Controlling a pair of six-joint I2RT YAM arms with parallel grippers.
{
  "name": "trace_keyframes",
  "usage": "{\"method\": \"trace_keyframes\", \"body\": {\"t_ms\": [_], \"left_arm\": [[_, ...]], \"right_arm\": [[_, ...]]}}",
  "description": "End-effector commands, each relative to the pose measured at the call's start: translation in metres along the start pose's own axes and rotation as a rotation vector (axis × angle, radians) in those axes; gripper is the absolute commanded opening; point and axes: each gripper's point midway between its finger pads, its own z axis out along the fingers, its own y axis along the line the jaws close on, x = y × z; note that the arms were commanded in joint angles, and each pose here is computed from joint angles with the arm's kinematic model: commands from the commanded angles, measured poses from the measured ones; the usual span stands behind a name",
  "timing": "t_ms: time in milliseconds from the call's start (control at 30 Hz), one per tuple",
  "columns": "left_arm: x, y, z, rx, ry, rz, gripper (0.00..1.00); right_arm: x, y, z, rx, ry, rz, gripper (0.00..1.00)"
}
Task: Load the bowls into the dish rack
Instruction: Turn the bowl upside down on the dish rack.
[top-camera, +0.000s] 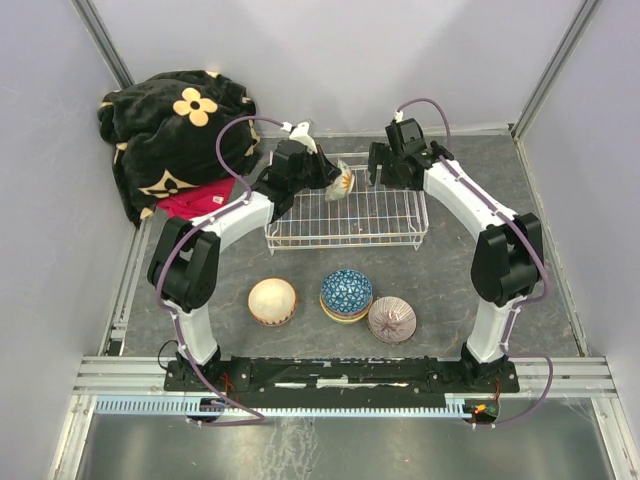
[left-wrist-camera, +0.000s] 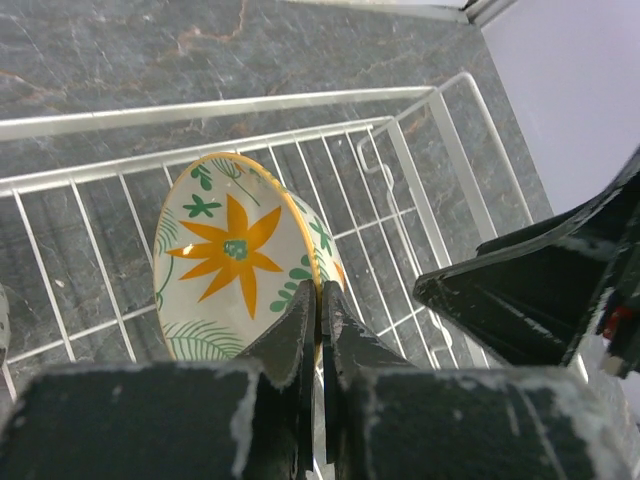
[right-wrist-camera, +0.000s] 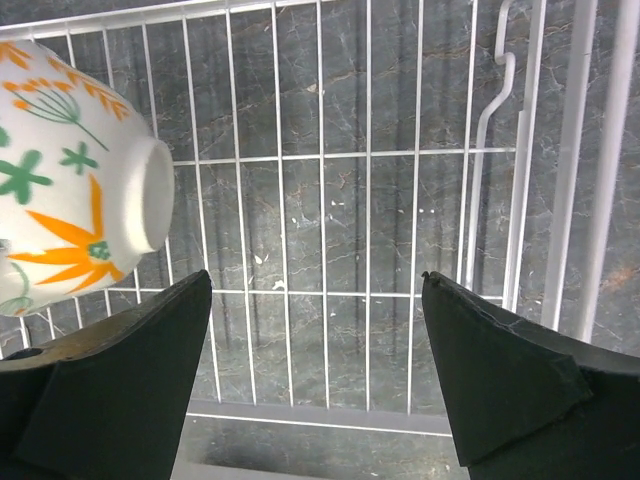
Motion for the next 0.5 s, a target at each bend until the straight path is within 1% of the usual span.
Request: {"method": "trace_keyframes", "body": {"t_ms": [0,100,233,467], "left_arm": [[-0.050,-0.014,0.005,0.047,-0.185,-0.020,0.03],[-0.049,-0.012,0.012,0.043,-0.181,-0.022,0.03],[-0.045,0.001,0.019,0.003,-0.183,-0.030,0.03],[-0.040,0.022,0.022,-0.039,-0.187,-0.051,0.03]], "right_arm": [[-0.022,0.014,0.004,-0.040,-0.059,0.015,0.93],[-0.020,0.015,0.011,-0.044,-0.052,0.016,0.93],[-0.020,0.019,0.020,-0.052,-0.040,0.015,0.93],[-0.020,0.022,0.031,-0.050,-0.028,0.012,0.93]]}}
